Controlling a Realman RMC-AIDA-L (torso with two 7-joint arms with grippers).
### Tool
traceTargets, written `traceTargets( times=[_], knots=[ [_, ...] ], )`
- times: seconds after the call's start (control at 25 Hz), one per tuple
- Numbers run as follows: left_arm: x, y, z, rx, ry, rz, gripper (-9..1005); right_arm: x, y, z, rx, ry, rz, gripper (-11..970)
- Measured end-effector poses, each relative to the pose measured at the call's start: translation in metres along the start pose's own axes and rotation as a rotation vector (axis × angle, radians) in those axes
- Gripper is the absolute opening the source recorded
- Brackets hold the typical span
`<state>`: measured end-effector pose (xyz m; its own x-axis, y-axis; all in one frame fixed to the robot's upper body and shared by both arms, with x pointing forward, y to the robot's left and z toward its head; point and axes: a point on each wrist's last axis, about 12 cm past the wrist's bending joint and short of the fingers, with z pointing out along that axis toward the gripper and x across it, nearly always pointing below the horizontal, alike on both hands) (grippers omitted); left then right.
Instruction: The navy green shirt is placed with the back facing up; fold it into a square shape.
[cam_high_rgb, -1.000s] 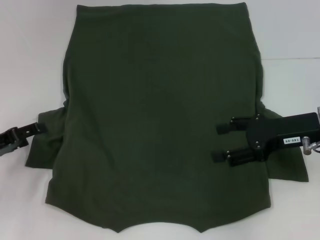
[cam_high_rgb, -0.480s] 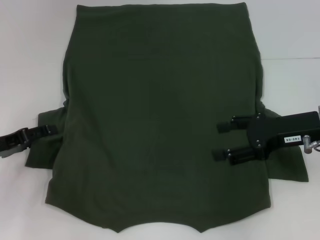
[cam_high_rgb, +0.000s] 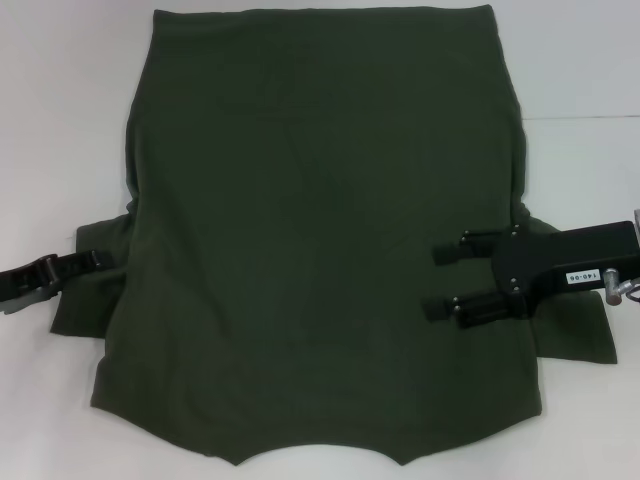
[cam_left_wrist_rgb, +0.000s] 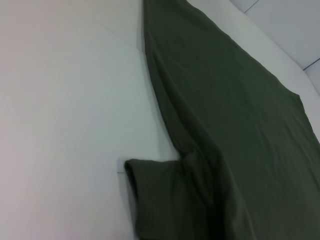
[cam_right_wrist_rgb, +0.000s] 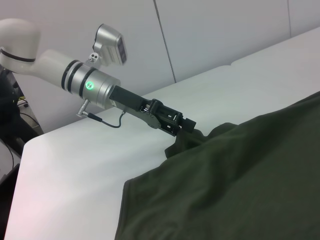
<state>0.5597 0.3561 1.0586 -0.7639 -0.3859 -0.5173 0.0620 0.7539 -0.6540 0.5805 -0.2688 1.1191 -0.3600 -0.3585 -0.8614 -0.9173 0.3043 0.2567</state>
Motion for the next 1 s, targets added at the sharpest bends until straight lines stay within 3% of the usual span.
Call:
traceTargets(
  times=[0.36, 0.48, 0.68, 1.0],
  knots=[
    [-0.0002, 0.0011, 0.0007, -0.016, 0.012, 0.011, 777, -0.0014, -0.0002, 0.0015, -0.001, 0.000, -0.002, 924],
    [0.0002, 0.0010, 0.0015, -0.017, 0.016, 0.011, 601, -0.0019, -0.0005, 0.0022, 0.001, 0.000, -0.002, 924],
    [0.0000, 0.0012, 0.0015, -0.018, 0.015, 0.010, 406, -0.0023, -0.0008, 0.0026, 0.002, 0.001, -0.003, 924],
    [0.0013, 0.0021, 0.0044, -0.039, 0.037, 0.021, 383, -0.0030, -0.0012, 0.0029, 0.002, 0.003, -0.005, 925]
  ],
)
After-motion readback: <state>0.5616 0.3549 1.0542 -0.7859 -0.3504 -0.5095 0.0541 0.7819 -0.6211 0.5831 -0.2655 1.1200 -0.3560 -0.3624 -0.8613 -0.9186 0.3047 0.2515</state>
